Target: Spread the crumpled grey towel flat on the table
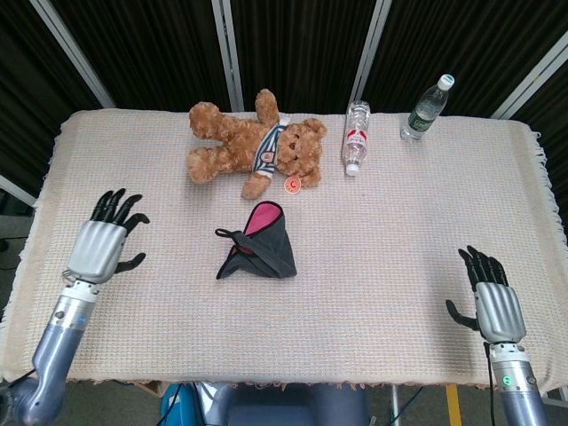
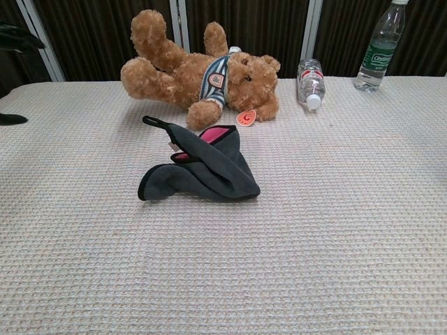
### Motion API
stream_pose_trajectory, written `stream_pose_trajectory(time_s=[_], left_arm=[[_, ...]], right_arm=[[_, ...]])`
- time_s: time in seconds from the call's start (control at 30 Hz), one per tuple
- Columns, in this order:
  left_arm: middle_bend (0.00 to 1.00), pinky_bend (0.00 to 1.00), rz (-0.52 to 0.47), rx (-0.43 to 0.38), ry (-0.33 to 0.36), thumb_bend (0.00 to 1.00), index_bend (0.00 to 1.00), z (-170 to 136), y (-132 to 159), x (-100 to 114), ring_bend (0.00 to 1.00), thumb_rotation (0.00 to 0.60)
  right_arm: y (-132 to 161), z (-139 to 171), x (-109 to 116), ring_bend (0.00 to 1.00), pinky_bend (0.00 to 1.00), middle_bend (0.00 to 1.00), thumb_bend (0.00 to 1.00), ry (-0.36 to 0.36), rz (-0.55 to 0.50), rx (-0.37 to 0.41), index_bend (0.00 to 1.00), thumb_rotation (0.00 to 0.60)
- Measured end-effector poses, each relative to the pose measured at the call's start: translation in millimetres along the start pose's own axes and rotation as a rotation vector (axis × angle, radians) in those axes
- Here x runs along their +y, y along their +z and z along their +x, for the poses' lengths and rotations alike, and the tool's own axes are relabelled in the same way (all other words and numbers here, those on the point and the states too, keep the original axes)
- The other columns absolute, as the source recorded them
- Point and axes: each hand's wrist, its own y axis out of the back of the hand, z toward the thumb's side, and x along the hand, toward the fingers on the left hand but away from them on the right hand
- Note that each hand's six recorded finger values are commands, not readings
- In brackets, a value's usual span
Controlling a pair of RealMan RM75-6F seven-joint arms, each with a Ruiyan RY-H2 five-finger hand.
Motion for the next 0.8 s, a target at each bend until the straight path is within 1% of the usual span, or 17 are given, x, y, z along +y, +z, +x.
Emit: stream_pose_trajectory(time_s=[0.17, 0.3, 0.53, 0.7, 0.8], left_arm=[[0.12, 0.0, 0.021, -0.045, -0.012, 0.23, 0.34, 31, 32, -17, 0.0, 0.6], [0.13, 0.0, 0.059, -0.073, -0.022, 0.23, 0.35, 52, 56, -31, 0.0, 0.6], [0.15, 0.0, 0.075, -0.091, -0.023, 0.23, 0.41, 71, 79, -45, 0.0, 0.6], [0.16, 0.0, 0.065, -0.11, -0.019, 0.28, 0.45, 80, 98, -53, 0.0, 0.6], [0.16, 0.0, 0.056, -0.126, -0.01, 0.28, 0.45, 83, 110, -55, 0.0, 0.6]], right_arm=[[-4, -4, 2, 0.0, 0.0, 0.0, 0.32, -0.005, -0.012, -0.016, 0.0, 0.6], [-9, -7, 2, 0.0, 0.0, 0.0, 0.32, -0.002, -0.02, -0.031, 0.0, 0.6], [-14, -11, 4, 0.0, 0.0, 0.0, 0.32, -0.002, -0.04, -0.046, 0.0, 0.6], [-16, -12, 6, 0.0, 0.0, 0.0, 0.32, -0.003, -0.049, -0.05, 0.0, 0.6], [-18, -13, 7, 0.0, 0.0, 0.0, 0.32, -0.004, -0.055, -0.054, 0.0, 0.6]])
